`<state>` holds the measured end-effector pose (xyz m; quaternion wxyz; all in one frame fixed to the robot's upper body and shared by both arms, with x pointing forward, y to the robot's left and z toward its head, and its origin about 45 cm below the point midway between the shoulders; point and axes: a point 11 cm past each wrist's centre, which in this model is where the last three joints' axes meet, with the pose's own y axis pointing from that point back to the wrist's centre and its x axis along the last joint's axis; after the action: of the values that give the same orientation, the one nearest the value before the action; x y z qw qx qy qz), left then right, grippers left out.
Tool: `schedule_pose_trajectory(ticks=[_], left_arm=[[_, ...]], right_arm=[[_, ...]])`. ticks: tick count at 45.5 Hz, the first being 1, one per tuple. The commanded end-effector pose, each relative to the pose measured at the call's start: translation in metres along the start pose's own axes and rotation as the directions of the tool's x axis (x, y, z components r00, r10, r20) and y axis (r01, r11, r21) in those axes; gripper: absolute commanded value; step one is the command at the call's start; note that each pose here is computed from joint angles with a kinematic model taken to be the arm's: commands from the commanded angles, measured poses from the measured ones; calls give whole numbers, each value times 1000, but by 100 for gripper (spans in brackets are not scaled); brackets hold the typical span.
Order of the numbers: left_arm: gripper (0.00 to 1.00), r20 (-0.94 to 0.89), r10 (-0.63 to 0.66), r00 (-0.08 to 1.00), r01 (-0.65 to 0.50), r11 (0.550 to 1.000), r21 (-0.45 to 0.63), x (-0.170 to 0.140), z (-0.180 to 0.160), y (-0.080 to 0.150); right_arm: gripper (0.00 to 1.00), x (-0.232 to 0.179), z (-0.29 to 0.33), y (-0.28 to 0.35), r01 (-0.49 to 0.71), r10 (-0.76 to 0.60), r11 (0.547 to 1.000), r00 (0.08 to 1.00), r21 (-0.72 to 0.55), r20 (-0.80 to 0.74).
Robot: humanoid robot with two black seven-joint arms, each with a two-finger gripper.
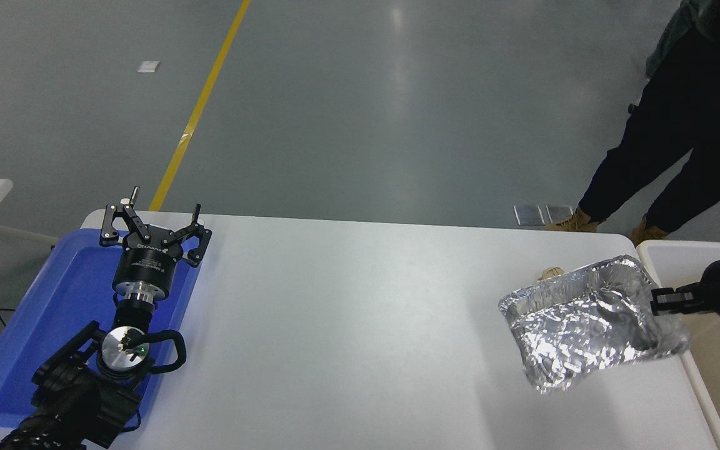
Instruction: Pick up foil plate and place in dustbin
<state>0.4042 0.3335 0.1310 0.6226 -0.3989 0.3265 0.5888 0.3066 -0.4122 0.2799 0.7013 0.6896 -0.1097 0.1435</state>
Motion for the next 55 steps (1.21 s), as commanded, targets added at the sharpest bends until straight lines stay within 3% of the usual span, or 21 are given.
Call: schedule_pose_trajectory(ticks=[1,37,55], left_arm=[[100,0,-1,1000,1,1000,2,0,0,0],[100,1,-1,1000,1,1000,2,0,0,0],[100,1,-1,1000,1,1000,2,0,0,0]], right_arm=[[0,15,-3,33,-2,2,1000,1000,-14,-4],[0,52,-21,122,-13,9,997,999,-74,-53],[0,52,-13,126,-10,4,993,999,-115,-51]])
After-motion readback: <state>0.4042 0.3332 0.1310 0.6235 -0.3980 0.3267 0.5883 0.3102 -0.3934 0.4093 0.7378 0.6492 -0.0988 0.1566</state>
